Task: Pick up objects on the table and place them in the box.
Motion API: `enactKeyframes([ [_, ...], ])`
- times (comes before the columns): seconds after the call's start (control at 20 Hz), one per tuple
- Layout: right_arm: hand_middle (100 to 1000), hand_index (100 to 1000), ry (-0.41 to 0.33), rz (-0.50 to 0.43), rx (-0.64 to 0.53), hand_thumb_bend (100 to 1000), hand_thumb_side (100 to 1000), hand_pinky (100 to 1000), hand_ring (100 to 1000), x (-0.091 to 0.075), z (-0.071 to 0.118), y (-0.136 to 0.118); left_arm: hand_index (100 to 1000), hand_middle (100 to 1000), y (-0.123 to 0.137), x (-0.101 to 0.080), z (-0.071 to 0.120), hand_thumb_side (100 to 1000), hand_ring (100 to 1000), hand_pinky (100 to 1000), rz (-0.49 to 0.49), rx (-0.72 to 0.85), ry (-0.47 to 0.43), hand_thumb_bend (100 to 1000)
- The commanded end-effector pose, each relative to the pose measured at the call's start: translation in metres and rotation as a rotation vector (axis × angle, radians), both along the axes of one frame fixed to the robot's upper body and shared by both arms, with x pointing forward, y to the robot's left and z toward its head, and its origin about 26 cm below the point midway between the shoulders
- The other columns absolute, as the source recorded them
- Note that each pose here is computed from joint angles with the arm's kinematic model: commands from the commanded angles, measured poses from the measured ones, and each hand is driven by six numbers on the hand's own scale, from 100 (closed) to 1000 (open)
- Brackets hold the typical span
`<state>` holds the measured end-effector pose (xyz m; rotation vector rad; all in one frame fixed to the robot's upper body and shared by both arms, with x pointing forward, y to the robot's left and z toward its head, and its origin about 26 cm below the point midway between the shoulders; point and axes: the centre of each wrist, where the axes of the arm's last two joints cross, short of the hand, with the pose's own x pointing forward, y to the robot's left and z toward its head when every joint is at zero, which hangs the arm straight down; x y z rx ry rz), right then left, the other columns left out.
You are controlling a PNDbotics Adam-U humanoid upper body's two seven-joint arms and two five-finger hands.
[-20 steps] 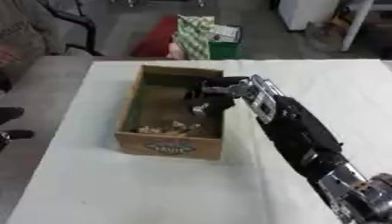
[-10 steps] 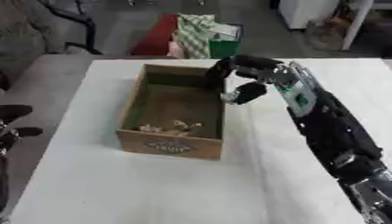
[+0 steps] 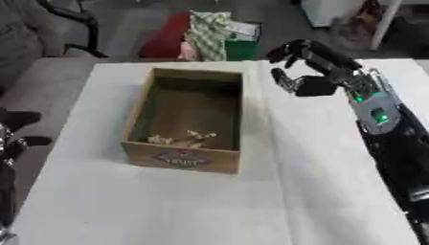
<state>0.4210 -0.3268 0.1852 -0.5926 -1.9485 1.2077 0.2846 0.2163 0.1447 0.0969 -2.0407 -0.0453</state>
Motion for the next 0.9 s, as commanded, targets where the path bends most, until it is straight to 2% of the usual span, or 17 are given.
enactKeyframes([
  [0.05,689,829,-0.071,-0.047,0.082,100,707,658,772,-0.013,0.016,-0.011,608,580,0.003,-0.001,0.007,771,775,572,0.009,0.013,-0.031,100],
  [0.1,687,827,-0.072,-0.058,0.107,100,732,654,771,-0.017,0.013,-0.013,608,585,0.003,-0.001,0.008,771,776,572,0.01,0.013,-0.032,100],
  [0.15,685,826,-0.071,-0.071,0.133,100,716,653,771,-0.022,0.009,-0.014,608,585,0.004,-0.001,0.008,772,777,572,0.011,0.013,-0.033,100],
  [0.5,678,819,-0.058,-0.146,0.318,100,757,643,765,-0.054,-0.015,-0.015,609,610,0.004,-0.001,0.007,784,788,573,0.015,0.011,-0.03,100],
  [0.9,655,815,-0.053,-0.193,0.497,100,776,634,751,-0.078,-0.025,-0.006,608,614,0.003,-0.002,0.004,790,792,573,0.014,0.005,-0.02,100],
])
